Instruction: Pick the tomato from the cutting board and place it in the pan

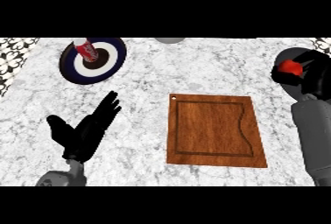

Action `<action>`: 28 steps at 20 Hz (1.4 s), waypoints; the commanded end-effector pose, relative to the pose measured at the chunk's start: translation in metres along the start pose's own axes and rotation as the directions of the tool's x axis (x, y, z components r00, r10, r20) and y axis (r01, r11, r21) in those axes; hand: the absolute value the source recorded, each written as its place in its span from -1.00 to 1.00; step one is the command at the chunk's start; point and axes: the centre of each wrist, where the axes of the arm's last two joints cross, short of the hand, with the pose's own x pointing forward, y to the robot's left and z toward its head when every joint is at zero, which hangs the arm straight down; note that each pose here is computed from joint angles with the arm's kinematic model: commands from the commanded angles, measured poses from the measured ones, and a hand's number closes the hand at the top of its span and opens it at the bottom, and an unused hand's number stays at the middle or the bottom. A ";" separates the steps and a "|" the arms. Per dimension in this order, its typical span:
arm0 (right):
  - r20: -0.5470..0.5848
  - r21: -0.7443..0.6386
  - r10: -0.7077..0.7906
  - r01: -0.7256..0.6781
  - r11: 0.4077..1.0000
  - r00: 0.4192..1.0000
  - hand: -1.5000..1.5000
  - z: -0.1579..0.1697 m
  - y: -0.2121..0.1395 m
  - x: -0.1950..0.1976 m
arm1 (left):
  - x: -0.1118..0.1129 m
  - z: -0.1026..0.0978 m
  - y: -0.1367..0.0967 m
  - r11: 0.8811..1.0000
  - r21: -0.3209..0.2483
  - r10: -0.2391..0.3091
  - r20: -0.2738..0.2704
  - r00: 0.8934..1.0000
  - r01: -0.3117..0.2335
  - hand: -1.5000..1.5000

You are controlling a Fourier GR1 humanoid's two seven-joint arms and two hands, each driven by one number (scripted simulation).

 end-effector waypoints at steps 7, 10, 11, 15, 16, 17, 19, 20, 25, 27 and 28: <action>-0.090 -0.261 -0.014 -0.010 0.965 0.996 1.00 -0.038 -0.010 -0.059 | 0.007 -0.016 0.000 1.000 -0.013 -0.014 0.017 1.000 0.014 0.00; -0.108 -0.277 0.001 -0.031 0.960 0.994 1.00 -0.050 -0.023 -0.077 | 0.015 -0.010 -0.009 0.999 -0.044 -0.011 0.014 1.000 0.011 0.00; -0.113 -0.269 0.002 -0.033 0.963 0.994 1.00 -0.063 -0.040 -0.083 | 0.005 -0.011 -0.015 1.000 -0.025 -0.010 0.013 1.000 0.010 0.00; -0.124 -0.267 0.006 -0.039 0.963 0.992 1.00 -0.048 -0.032 -0.110 | 0.010 -0.011 -0.007 0.999 -0.048 -0.023 0.016 1.000 0.023 0.00; -0.134 -0.274 -0.011 -0.026 0.962 0.991 1.00 -0.064 -0.049 -0.106 | 0.003 -0.008 -0.007 0.999 -0.050 -0.016 0.019 1.000 0.017 0.00; -0.121 -0.284 0.002 -0.036 0.958 0.993 1.00 -0.062 -0.049 -0.112 | 0.004 -0.006 -0.011 0.999 -0.053 -0.005 0.020 1.000 0.006 0.00; -0.277 -0.173 0.038 -0.089 0.981 0.960 1.00 -0.064 -0.062 -0.135 | 0.011 -0.012 -0.019 0.999 -0.050 -0.014 0.030 0.999 0.016 0.00; -0.303 -0.096 0.081 -0.115 0.989 0.949 -1.00 -0.058 -0.060 -0.144 | 0.013 -0.013 -0.022 0.997 -0.072 -0.001 0.029 1.000 0.003 0.00; -0.306 0.019 0.093 -0.092 0.996 0.947 -1.00 -0.052 -0.051 -0.144 | 0.017 -0.015 -0.013 0.997 -0.063 -0.041 0.033 0.999 0.043 0.00; -0.295 -0.014 0.027 -0.032 0.999 0.955 -1.00 -0.050 -0.047 -0.141 | 0.011 -0.012 -0.012 0.997 -0.072 -0.008 0.033 0.999 0.010 0.00; -0.283 -0.028 -0.050 0.044 0.999 0.958 -1.00 -0.059 -0.049 -0.128 | 0.010 -0.017 -0.012 0.998 -0.055 -0.012 0.019 1.000 0.013 0.00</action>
